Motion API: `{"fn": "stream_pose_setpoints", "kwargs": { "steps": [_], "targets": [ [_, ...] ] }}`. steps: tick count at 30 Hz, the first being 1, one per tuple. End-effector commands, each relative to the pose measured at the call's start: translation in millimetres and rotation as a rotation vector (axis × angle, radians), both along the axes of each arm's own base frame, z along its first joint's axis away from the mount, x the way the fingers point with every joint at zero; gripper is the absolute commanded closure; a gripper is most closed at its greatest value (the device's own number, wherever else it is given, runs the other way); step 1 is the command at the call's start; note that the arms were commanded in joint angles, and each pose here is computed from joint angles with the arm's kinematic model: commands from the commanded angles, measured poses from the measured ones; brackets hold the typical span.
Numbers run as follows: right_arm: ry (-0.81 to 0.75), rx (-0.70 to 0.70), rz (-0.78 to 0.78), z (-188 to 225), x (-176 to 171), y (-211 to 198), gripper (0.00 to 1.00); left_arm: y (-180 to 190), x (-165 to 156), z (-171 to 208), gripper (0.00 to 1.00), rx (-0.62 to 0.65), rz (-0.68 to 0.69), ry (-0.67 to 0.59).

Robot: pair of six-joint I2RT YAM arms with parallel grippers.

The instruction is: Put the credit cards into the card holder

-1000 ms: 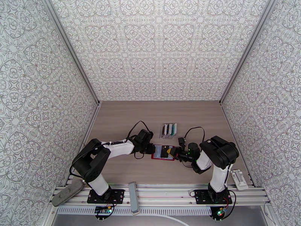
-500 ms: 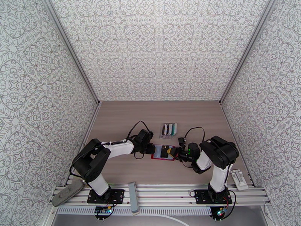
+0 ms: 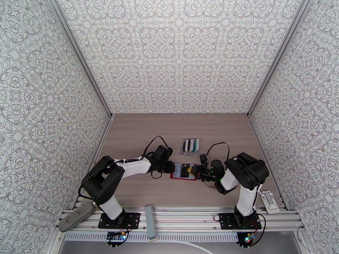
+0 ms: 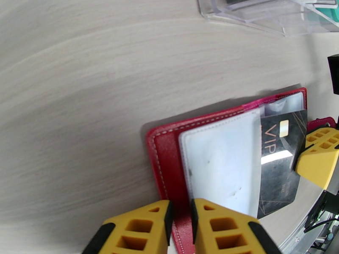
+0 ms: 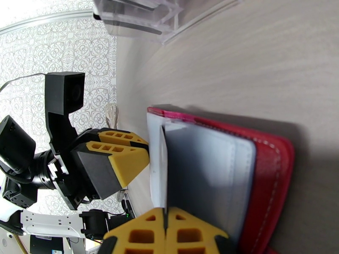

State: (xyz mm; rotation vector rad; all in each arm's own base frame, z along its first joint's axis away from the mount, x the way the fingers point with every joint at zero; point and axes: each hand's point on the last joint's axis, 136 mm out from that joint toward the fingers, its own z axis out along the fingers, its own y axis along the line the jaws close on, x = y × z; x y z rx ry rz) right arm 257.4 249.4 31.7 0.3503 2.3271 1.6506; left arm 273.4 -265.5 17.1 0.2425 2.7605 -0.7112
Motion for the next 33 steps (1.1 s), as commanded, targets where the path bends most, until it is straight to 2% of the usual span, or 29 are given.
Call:
{"fn": "stream_pose_setpoints", "kwargs": {
  "steps": [1,27,33],
  "targets": [
    [0.027,-0.03,0.032,-8.1,-6.6,3.5,1.0,22.1,-19.3,-39.9,0.78,0.108,0.02,0.104],
    [0.005,-0.072,0.061,-1.1,1.8,22.9,1.0,15.9,-27.8,-43.1,0.78,0.093,0.012,0.115],
    [0.009,-0.089,0.064,-3.6,0.6,24.0,0.95,14.8,-27.6,-43.6,0.78,0.091,0.013,0.117]
  ]
}}
